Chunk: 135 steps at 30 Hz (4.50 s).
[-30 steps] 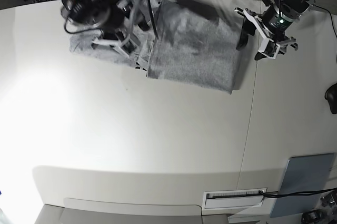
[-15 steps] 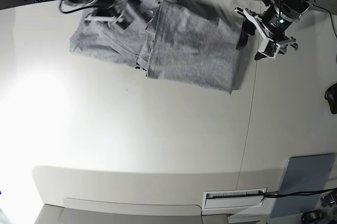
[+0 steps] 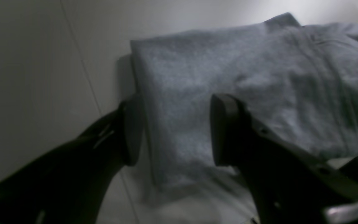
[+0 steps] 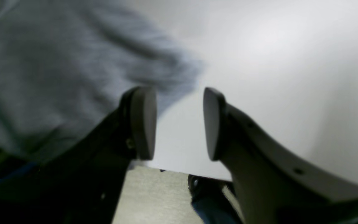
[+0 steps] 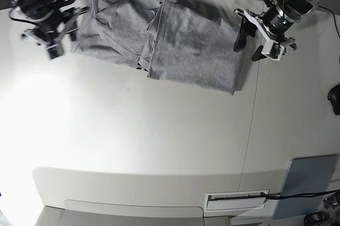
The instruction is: Fold the T-shirt properly
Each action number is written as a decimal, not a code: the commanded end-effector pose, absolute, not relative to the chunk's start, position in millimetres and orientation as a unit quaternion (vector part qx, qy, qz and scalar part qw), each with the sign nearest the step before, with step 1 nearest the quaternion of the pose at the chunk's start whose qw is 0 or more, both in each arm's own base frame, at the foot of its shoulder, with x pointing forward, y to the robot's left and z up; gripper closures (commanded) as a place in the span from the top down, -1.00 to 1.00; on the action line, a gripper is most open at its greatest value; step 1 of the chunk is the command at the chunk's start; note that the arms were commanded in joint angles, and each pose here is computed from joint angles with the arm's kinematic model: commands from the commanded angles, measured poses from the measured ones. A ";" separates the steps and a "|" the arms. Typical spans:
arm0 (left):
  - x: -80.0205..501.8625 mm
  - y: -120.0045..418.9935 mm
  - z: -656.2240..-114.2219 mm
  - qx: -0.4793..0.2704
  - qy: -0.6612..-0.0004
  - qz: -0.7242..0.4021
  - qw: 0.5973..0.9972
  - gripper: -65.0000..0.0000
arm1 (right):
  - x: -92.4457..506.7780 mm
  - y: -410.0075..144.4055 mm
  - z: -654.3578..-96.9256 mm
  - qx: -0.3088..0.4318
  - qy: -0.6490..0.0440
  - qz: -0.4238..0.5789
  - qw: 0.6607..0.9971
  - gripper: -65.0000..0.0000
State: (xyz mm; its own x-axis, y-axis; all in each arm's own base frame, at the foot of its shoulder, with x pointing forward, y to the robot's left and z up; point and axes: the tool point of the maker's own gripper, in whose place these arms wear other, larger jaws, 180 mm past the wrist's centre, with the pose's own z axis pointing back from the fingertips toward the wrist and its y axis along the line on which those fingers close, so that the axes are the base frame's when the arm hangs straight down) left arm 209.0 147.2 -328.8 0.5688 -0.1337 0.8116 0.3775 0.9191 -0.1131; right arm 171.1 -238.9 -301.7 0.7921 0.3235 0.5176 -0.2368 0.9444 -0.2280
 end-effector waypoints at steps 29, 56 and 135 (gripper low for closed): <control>249.5 144.6 -341.5 -0.223 -0.430 -0.115 0.867 -0.02 | 103.5 -233.1 -382.7 0.069 -0.186 -0.021 0.980 -0.23; 246.5 139.6 -340.4 -0.230 -0.430 -0.136 0.862 -0.02 | 108.8 -210.7 -406.6 0.105 -0.205 -0.072 0.971 -0.23; 176.4 70.1 -418.0 -0.304 -0.295 -0.189 0.886 -0.02 | 212.9 64.7 -277.1 0.276 -0.431 0.163 0.844 -1.00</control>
State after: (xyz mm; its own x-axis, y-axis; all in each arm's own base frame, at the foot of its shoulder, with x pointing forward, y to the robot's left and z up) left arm 179.0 66.4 -416.3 0.7531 -0.1282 0.6453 0.5054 0.7407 -0.4427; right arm 208.5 61.2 -290.2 0.6084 0.0749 0.7901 -0.5056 0.8039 0.3132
